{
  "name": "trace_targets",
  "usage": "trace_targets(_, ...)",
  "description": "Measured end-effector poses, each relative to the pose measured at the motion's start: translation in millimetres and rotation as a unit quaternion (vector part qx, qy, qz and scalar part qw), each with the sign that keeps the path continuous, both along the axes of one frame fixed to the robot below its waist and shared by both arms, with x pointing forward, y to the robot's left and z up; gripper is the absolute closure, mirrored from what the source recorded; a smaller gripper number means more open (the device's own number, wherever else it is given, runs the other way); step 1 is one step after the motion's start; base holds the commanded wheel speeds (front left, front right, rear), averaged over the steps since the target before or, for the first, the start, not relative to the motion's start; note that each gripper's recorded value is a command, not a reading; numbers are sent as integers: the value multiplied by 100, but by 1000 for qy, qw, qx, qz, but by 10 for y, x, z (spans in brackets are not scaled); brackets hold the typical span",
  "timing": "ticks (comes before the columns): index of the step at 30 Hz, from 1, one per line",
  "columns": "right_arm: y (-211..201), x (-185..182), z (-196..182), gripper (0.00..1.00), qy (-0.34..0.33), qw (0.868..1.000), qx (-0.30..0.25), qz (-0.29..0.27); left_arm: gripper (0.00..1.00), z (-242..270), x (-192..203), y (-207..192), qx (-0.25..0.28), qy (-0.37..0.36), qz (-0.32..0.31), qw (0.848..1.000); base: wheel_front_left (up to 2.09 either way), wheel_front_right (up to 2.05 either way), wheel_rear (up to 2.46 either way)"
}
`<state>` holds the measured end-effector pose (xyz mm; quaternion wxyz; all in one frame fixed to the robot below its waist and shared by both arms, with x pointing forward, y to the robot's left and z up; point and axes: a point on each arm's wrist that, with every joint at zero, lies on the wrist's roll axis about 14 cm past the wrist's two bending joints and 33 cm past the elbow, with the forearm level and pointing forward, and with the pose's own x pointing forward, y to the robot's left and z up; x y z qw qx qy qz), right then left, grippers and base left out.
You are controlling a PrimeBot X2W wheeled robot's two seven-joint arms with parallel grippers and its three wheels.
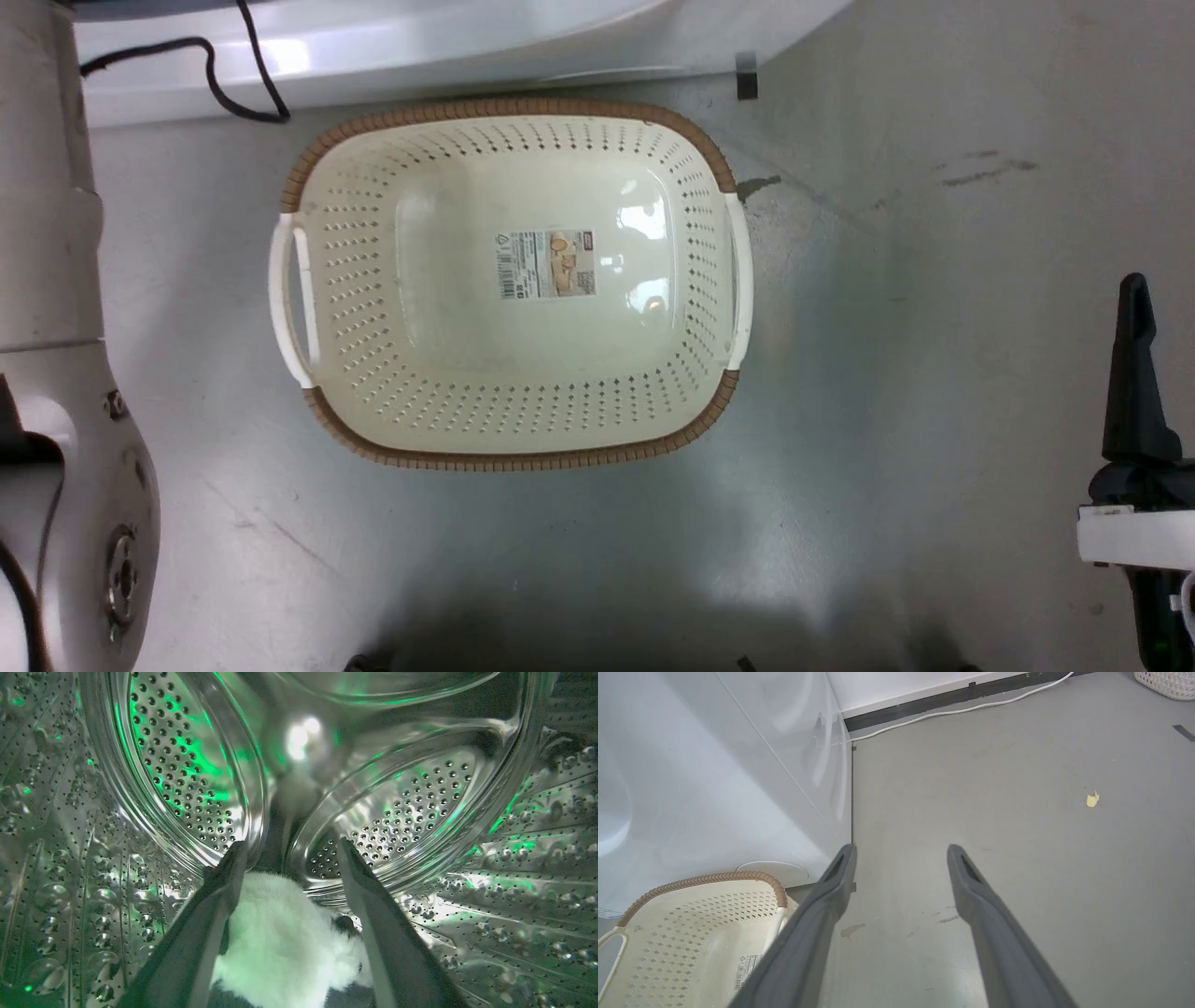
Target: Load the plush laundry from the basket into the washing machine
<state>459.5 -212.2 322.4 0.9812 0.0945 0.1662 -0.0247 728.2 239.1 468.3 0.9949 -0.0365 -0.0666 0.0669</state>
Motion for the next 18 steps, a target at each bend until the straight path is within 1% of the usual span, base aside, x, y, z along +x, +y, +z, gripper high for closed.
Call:
trace_targets(4, 59, 49, 84, 0, -13, 1000, 6, 7, 0, 90, -82, -14, 9, -3, -13, 1000, 0, 0, 0)
trace_targets(12, 188, 102, 352, 0, -43, 999, 21, 19, 0, 192, -389, -86, 44, 21, -42, 998, 0, 0, 0)
trace_targets(18, 238, 96, 565, 0, -63, 997, 27, 24, 0, 383, -645, -150, 47, 16, -54, 997, 0, 0, 0)
